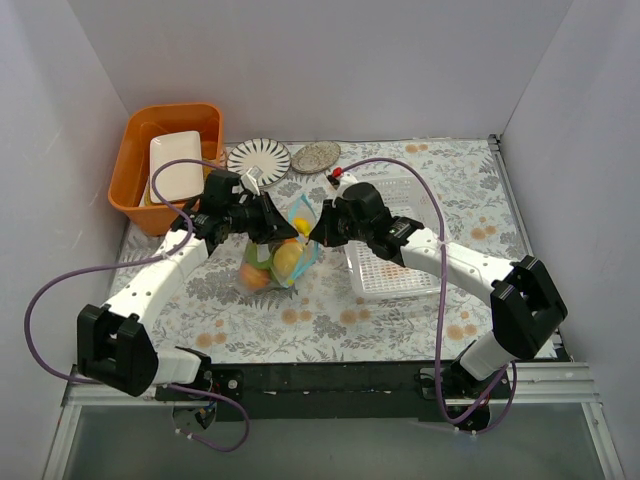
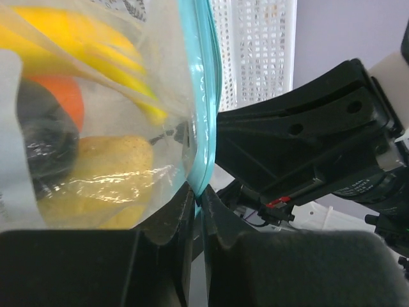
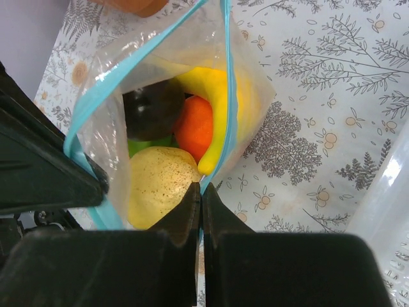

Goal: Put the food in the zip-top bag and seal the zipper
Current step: Zip the zipper food storage bag at the center of the board.

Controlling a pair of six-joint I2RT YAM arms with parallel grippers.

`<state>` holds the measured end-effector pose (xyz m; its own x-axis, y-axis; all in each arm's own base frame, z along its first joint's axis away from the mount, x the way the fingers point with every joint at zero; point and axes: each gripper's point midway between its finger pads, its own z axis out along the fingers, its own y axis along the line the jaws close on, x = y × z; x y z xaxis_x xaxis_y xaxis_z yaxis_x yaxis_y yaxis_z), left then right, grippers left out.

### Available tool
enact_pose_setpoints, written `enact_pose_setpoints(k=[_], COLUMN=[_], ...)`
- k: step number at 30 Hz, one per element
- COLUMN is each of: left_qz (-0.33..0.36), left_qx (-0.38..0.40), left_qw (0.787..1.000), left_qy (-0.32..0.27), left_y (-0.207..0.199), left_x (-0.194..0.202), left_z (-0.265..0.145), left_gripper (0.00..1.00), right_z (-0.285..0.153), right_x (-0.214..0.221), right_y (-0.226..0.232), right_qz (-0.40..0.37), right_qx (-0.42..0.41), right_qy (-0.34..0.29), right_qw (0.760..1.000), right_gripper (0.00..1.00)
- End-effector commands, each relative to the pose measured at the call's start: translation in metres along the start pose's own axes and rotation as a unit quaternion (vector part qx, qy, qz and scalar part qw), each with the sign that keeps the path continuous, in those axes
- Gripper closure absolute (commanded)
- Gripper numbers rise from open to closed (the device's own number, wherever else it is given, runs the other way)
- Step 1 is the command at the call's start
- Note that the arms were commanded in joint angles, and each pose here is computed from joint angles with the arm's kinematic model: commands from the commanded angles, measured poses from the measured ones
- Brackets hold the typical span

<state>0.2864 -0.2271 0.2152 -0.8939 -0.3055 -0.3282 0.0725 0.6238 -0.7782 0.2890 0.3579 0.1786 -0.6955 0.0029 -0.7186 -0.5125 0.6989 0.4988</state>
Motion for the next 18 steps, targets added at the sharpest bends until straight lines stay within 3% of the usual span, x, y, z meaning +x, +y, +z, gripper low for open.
enact_pose_setpoints(k=[1, 9, 11, 12, 18], left_qz=[0.023, 0.049, 0.063, 0.066, 0.075], left_qx=[0.030, -0.002, -0.023, -0.032, -0.051], left_qw=[0.998, 0.997, 0.997, 0.997, 0.994], left_qy=[0.041, 0.065, 0.032, 0.022, -0.058], left_y=[-0.014, -0.012, -0.012, -0.014, -0.022], left_x=[0.018, 0.035, 0.024, 0.020, 0.001], left_z=[0.011, 0.016, 0.008, 0.003, -0.026], left_gripper=[0.91, 0.82, 0.78, 0.70, 0.58], right_z=[-0.008, -0.005, -0.004, -0.003, -0.002], right_x=[-0.039, -0.033, -0.029, -0.027, -0.023], right_y=[0.012, -0.009, -0.012, -0.015, -0.023], right_qz=[0.003, 0.013, 0.016, 0.018, 0.035], right_qx=[-0.014, 0.031, 0.037, 0.039, 0.043], right_qy=[-0.073, -0.064, -0.059, -0.057, -0.047], right_qw=[0.997, 0.997, 0.997, 0.997, 0.997], right_gripper=[0.99, 0.99, 0.99, 0.99, 0.98])
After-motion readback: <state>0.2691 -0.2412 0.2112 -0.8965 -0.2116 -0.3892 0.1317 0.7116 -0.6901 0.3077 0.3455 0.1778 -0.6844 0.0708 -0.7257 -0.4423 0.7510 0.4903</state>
